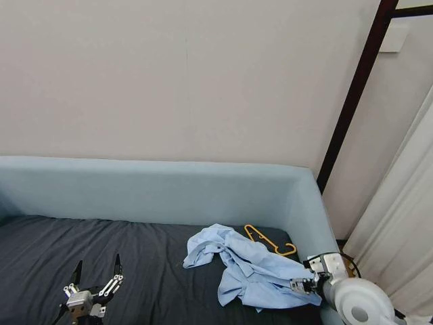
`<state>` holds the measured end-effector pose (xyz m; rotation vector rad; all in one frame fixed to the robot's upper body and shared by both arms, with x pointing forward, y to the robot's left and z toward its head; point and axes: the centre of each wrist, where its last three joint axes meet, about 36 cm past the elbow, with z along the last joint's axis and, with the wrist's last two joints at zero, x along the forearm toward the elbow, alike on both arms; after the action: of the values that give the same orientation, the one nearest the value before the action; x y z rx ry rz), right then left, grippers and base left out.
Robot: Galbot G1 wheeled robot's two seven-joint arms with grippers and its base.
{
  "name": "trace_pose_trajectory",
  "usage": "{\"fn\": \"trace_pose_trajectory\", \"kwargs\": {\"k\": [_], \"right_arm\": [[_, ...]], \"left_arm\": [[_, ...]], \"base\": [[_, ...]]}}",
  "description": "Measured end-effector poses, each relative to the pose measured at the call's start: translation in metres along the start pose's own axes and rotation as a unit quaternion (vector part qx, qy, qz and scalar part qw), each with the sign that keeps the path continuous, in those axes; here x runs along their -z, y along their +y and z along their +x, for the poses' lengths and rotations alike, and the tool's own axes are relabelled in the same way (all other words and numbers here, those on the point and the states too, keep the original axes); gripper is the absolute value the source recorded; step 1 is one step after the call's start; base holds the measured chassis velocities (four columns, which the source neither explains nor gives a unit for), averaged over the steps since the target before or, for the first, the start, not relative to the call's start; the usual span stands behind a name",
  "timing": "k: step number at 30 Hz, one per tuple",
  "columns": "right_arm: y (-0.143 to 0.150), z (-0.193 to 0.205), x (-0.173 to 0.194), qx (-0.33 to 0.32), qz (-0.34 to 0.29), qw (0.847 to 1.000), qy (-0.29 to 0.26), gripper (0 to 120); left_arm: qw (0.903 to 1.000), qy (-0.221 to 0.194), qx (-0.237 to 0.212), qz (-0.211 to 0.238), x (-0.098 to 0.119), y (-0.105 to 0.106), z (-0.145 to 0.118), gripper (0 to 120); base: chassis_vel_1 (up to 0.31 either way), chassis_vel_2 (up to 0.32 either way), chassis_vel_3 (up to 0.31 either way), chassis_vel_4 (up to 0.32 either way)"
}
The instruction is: Pick up the clothes from the sofa and hang them on the clothes hanger.
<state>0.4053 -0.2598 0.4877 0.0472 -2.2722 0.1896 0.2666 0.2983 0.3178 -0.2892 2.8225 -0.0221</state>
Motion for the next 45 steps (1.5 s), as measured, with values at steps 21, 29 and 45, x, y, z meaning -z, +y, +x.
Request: {"fn": "trace_pose_trajectory", "kwargs": {"k": [21,29,45], "right_arm": [[0.076,-0.124,-0.101,0.069,0.184,0.943,-0.268,100],[0.115,-0.140,-0.116,0.036,0.180,0.954,-0.237,100],[0.139,-0.160,-0.135,0.002,0.180,0.966,-0.187,83]], "left_arm": [[0.9999,-0.001,0.012,-0.012,0.003,0.005,0.004,100],[0.9997,0.002,0.019,-0.013,0.003,0.004,0.006,100],[0.9997,0.004,0.020,-0.015,0.001,0.004,0.007,100]], "base": [[0.000,0.000,0.000,0.000],[0.000,0.000,0.000,0.000],[0.000,0.000,0.000,0.000]]}}
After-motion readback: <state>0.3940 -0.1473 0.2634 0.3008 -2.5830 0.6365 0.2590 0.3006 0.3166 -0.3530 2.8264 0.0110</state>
